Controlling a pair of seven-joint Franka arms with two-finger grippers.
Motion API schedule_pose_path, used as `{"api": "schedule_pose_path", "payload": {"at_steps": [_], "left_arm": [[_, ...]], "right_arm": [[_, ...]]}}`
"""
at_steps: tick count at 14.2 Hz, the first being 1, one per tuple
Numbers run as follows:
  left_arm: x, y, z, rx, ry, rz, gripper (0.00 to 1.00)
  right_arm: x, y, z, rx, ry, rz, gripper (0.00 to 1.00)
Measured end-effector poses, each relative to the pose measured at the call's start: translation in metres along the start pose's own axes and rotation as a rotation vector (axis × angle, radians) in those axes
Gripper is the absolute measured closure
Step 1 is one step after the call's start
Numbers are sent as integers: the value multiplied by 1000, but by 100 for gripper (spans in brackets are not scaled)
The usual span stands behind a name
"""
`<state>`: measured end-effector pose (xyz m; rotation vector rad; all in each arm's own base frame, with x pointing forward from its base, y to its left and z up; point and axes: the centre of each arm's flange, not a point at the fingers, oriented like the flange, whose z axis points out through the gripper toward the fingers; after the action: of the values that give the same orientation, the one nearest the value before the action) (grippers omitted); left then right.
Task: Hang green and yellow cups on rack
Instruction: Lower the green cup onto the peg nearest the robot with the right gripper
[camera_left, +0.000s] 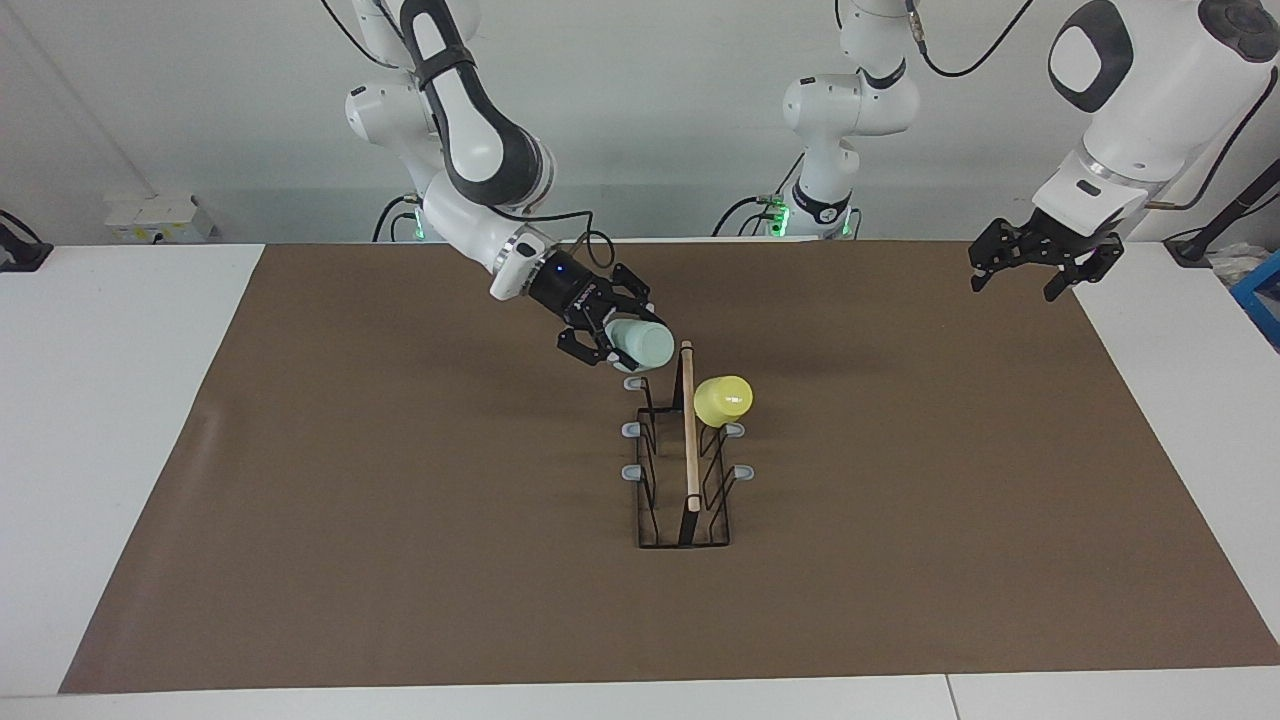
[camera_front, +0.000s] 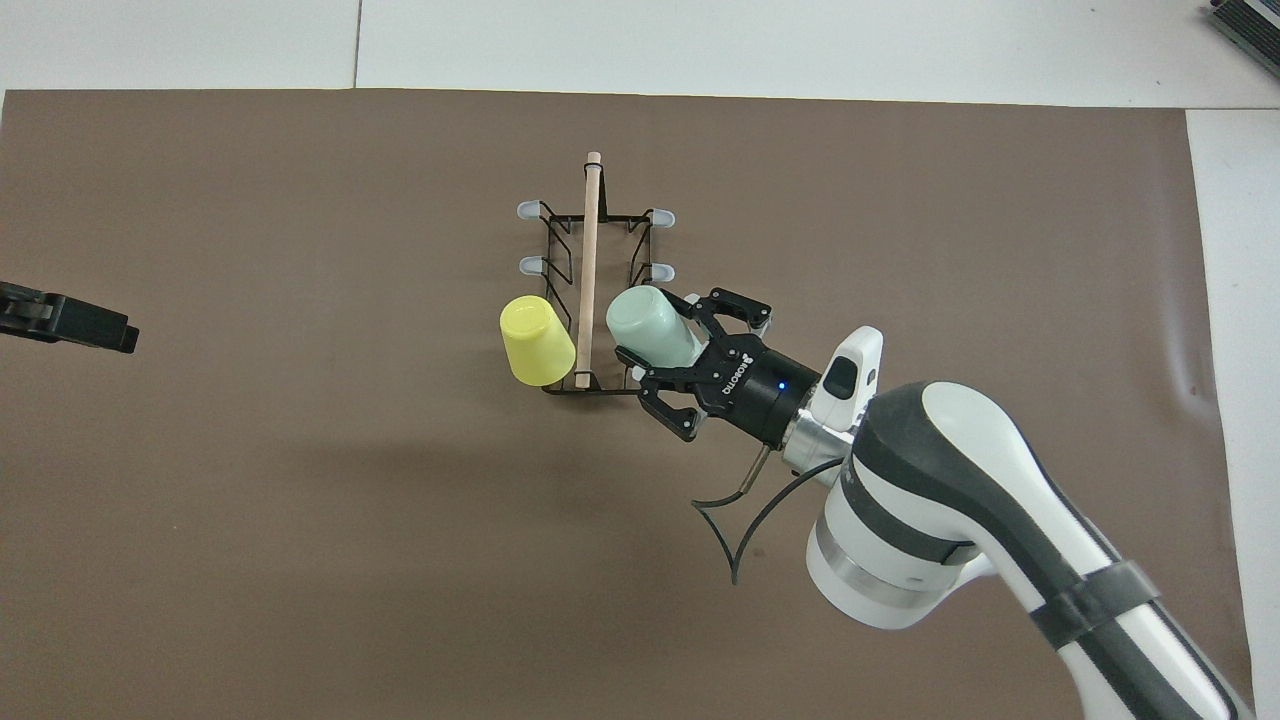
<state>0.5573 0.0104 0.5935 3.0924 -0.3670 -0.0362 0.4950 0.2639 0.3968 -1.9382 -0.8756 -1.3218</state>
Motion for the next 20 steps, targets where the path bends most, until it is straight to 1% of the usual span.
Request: {"api": "schedule_pose_path", "payload": {"at_steps": [2,6,11,16,20], "left_arm": [[0,0,0,0,0,0,0],[0,0,0,0,0,0,0],[0,0,0,0,0,0,0],[0,0,0,0,0,0,0],[0,0,0,0,0,0,0]], "right_arm": [[-8,1,3,-10,8,-10,31],[-20,4,13,0,18,-21,31],[-17,5,16,0,26,-21,31],[-6,8,23,-7,57,-12,31],[-4,12,23,-20,55,-17,31]]}}
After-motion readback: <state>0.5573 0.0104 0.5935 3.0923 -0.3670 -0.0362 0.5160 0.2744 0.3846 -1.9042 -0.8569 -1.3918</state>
